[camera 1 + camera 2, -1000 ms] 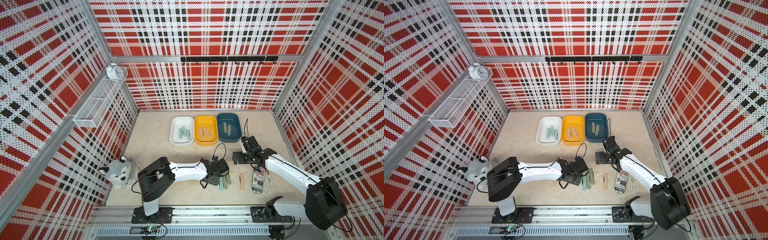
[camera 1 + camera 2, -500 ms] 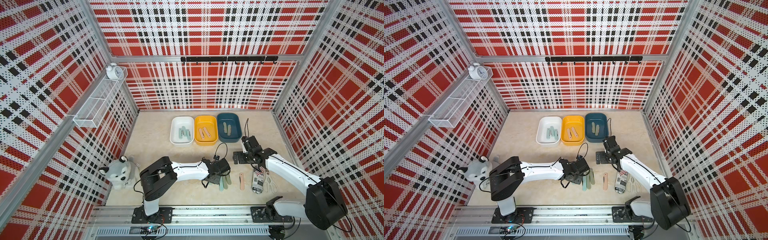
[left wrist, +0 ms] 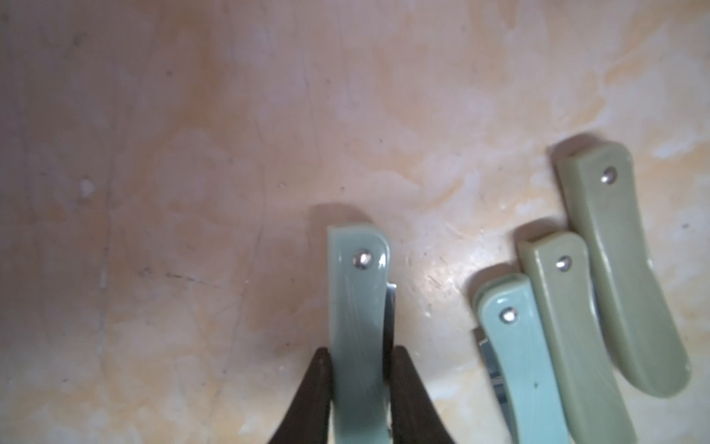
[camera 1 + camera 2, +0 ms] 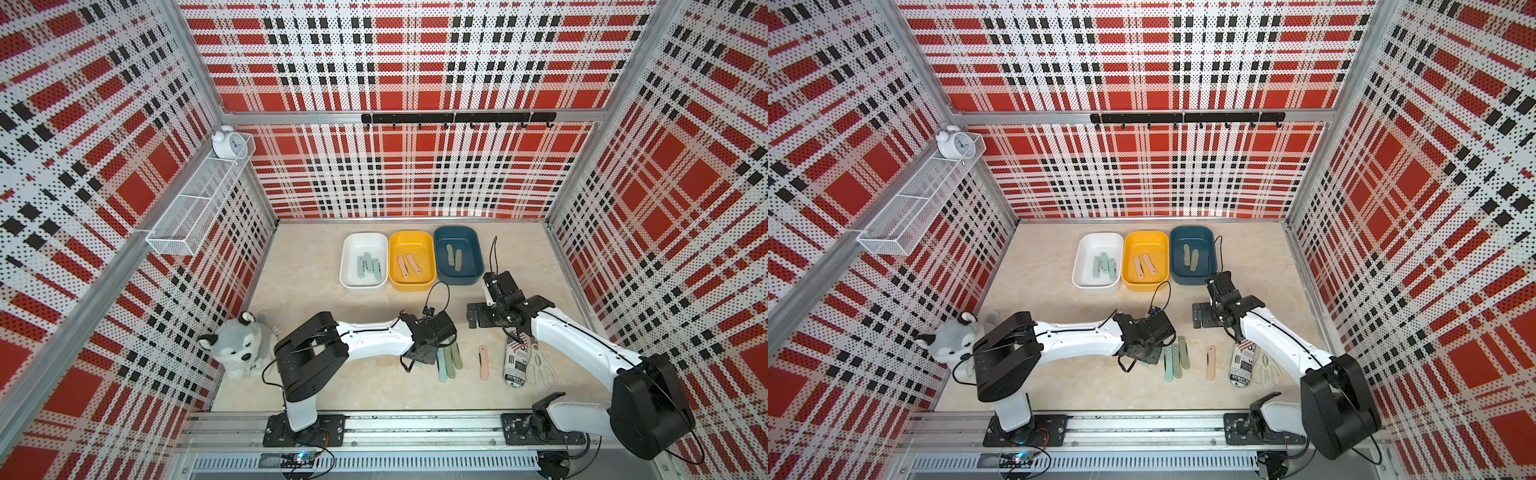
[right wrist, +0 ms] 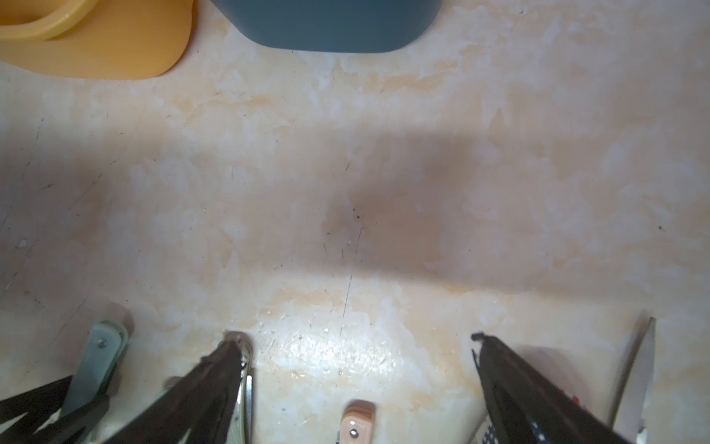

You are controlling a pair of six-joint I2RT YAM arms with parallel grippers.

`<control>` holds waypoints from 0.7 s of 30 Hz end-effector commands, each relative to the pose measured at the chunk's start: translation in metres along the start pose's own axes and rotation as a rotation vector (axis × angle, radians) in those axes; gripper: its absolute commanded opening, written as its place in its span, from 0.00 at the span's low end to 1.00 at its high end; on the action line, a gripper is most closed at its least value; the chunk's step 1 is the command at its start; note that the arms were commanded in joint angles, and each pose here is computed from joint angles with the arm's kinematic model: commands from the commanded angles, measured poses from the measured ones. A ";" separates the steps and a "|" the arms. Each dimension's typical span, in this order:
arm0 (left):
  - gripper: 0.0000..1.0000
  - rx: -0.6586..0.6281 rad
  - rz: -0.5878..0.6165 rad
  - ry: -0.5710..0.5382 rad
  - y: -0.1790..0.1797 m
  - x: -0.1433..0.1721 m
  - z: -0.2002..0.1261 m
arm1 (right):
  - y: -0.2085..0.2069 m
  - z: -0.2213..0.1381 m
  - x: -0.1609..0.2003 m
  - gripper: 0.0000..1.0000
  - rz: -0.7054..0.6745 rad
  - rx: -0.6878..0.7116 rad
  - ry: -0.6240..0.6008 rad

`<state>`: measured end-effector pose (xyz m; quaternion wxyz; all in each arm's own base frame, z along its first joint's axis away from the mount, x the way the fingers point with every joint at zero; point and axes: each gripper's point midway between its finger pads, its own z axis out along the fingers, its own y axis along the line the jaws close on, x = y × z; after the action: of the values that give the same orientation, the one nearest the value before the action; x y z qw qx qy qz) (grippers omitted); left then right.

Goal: Place the fruit knives into the storage box by color
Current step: Pick up the fruit knife from the center of the board, then place the fruit knife in the storage box.

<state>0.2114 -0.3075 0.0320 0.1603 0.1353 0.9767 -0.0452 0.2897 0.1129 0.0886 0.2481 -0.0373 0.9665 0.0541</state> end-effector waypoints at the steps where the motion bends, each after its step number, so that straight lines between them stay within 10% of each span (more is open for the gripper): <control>1: 0.08 0.010 -0.055 -0.080 0.008 -0.023 -0.024 | -0.002 -0.008 -0.012 1.00 0.000 0.015 -0.027; 21: 0.10 -0.178 -0.291 -0.282 0.170 -0.153 -0.082 | 0.012 -0.005 -0.027 1.00 0.001 -0.038 -0.027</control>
<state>0.3509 -0.1896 0.1360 0.2826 -0.0405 0.9580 -0.0266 0.3014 0.1208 0.1006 0.2535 -0.0405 0.9644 0.0636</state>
